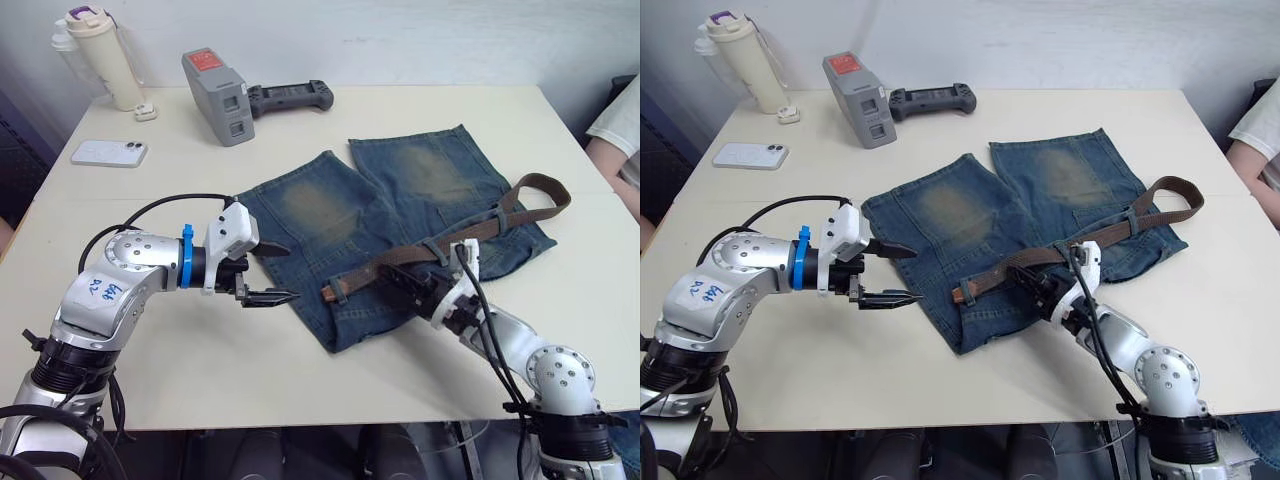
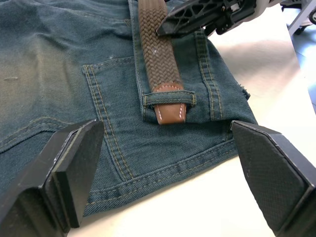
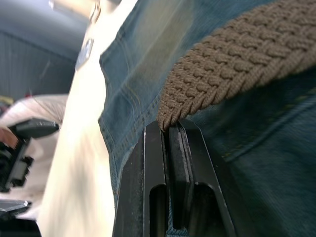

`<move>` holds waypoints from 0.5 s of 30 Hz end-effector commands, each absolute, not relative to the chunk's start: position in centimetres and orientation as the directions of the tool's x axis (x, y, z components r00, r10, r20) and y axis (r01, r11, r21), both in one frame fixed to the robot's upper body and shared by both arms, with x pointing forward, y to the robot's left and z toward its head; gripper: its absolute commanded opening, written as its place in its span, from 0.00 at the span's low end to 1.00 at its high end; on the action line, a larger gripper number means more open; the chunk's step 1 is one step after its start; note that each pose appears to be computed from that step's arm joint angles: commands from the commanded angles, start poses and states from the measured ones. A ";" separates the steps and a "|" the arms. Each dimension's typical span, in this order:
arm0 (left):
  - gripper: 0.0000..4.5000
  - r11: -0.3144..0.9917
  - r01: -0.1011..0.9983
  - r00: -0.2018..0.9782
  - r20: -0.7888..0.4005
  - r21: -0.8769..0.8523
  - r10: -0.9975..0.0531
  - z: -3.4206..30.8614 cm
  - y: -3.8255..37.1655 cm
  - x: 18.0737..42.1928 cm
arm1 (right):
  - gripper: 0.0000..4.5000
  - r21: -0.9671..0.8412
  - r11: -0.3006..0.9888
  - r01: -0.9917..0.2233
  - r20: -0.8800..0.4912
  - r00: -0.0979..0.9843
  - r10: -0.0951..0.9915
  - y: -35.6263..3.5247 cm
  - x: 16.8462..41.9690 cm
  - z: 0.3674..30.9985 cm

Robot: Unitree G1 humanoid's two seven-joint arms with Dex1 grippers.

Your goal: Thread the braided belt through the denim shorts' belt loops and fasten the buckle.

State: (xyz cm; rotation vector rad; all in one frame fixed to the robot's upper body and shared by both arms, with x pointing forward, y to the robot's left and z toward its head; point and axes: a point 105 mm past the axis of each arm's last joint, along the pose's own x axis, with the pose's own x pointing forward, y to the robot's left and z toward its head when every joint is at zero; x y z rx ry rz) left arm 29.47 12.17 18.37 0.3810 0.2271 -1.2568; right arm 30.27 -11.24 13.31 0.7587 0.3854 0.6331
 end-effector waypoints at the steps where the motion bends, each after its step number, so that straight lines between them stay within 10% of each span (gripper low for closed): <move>1: 1.00 0.256 0.950 0.307 -0.372 0.180 -0.876 19.0 12.4 29.3 | 0.01 0.702 0.551 -0.451 -0.107 0.698 0.708 -8.9 29.8 13.1; 15: 1.00 0.203 0.962 0.263 -0.442 0.180 -0.857 17.3 12.3 28.6 | 0.08 0.626 0.619 -0.474 -0.189 0.678 0.711 -7.3 28.4 12.5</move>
